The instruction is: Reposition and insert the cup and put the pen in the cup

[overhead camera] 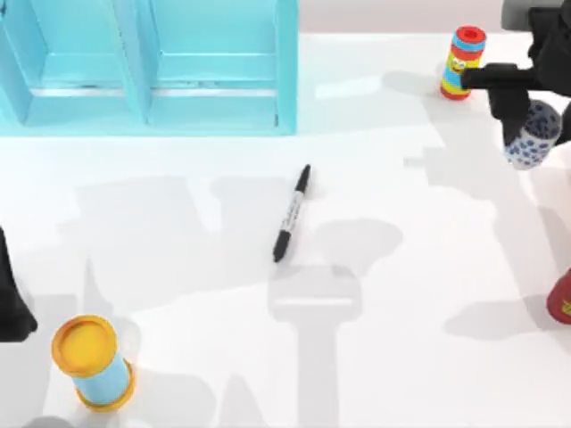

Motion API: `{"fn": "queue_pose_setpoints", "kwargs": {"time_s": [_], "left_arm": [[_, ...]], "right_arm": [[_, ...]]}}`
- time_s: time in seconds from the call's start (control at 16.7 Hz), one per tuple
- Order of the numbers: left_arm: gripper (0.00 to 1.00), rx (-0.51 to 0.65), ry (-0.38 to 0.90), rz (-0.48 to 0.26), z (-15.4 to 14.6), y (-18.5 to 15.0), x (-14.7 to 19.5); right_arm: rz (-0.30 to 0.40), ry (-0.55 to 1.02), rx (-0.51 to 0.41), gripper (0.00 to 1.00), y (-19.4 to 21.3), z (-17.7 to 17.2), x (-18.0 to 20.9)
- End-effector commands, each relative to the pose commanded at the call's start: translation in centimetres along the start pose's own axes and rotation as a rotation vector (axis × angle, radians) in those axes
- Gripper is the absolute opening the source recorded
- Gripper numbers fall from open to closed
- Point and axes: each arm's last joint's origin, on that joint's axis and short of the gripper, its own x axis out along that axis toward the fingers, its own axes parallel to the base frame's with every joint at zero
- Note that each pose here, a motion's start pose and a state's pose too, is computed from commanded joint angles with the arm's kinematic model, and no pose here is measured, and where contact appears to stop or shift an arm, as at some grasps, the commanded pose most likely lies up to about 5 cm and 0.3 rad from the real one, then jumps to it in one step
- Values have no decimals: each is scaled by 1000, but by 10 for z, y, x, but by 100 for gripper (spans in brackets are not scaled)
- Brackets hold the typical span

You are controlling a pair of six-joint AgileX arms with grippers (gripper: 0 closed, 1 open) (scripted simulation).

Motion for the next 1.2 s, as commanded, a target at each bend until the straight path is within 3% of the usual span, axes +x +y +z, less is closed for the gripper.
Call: {"fn": "queue_pose_setpoints", "kwargs": {"time_s": [0.3,0.66,1.2], "left_arm": [[100,0,0,0,0,0,0],[100,0,0,0,0,0,0],[100,0,0,0,0,0,0]], "right_arm": [[-5,106,-9,0,53,3,56],[-7,123,-11,0,54,2,62],[-6,118,-17,0,56,-3,105]]}}
